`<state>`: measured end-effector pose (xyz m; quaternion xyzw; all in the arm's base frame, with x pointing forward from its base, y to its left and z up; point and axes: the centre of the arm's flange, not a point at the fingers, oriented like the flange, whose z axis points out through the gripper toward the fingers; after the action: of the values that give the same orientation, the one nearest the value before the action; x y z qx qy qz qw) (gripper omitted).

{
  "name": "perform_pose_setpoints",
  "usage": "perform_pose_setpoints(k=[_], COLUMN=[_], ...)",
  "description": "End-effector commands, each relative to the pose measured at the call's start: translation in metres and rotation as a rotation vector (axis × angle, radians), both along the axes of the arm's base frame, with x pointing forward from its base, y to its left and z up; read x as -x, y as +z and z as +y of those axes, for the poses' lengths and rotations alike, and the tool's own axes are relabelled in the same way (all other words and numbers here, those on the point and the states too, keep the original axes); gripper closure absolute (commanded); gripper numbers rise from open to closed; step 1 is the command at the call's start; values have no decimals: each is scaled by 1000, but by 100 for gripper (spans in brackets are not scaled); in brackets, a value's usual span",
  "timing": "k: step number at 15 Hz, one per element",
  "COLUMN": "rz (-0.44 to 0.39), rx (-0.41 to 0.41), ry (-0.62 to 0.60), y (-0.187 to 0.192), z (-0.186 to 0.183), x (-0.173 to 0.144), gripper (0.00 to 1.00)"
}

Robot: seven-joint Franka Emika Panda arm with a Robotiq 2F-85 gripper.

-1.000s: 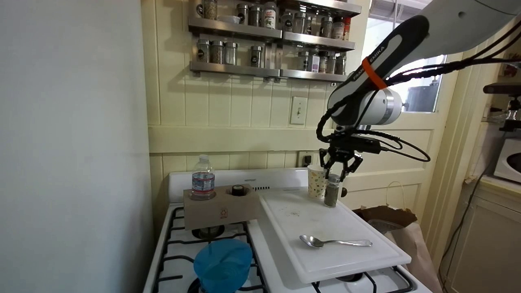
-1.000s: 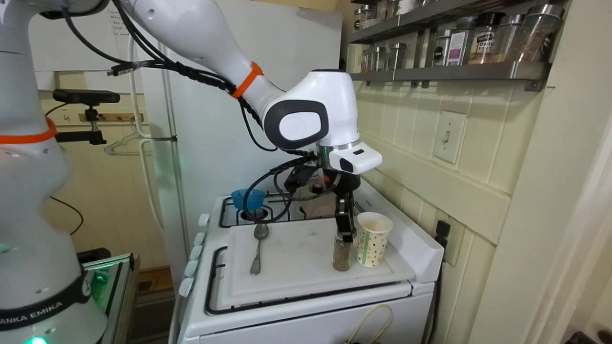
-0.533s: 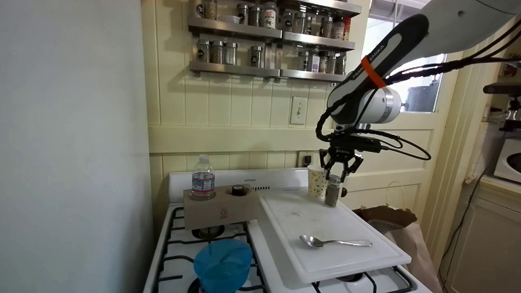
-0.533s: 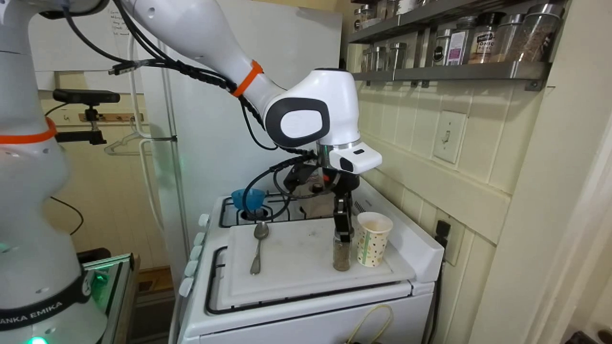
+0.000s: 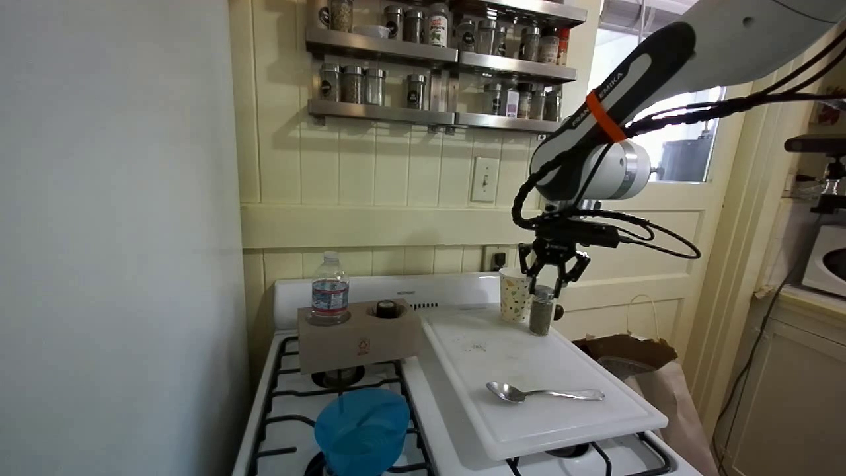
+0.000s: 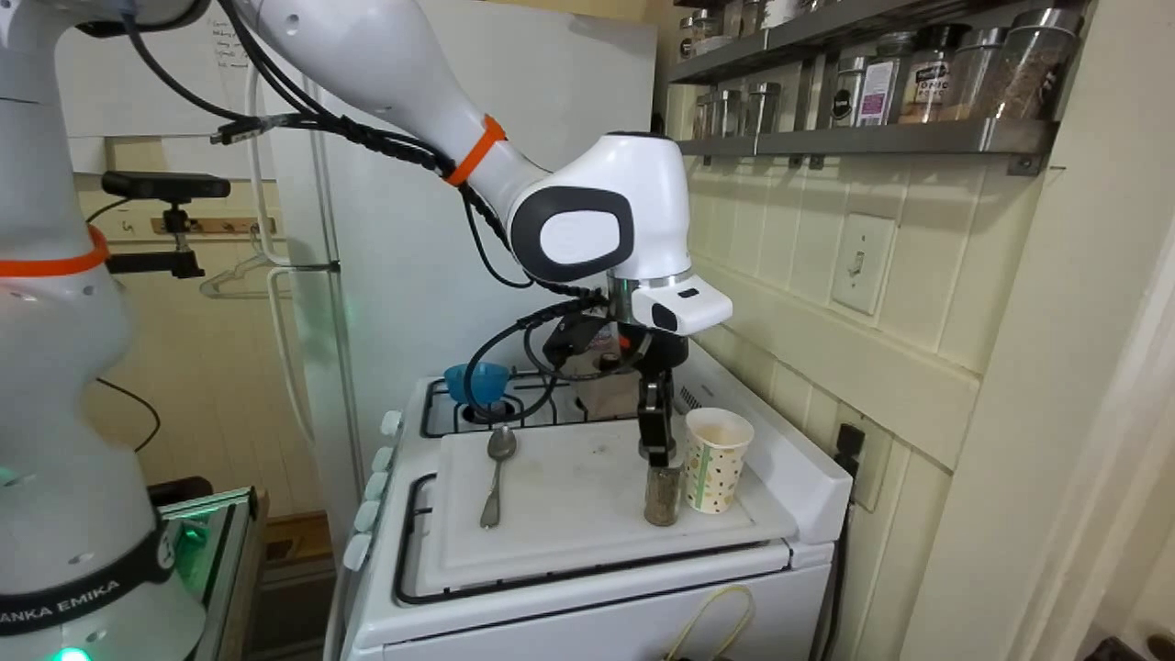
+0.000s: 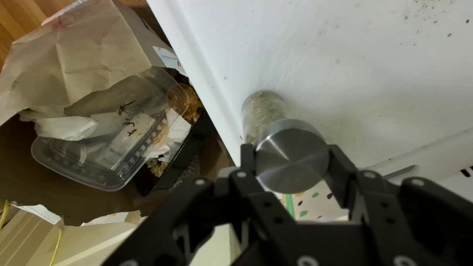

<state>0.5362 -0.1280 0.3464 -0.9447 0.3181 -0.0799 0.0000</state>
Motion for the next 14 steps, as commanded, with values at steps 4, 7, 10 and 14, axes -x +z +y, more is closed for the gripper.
perform_pose_setpoints(k=[4, 7, 10, 14], rz=[15, 13, 11, 7], rx=[3, 5, 10, 15], ry=[0, 2, 3, 6], y=[2, 4, 6, 3], z=[3, 2, 2, -2], x=[-3, -4, -4, -4], gripper=[76, 76, 76, 76])
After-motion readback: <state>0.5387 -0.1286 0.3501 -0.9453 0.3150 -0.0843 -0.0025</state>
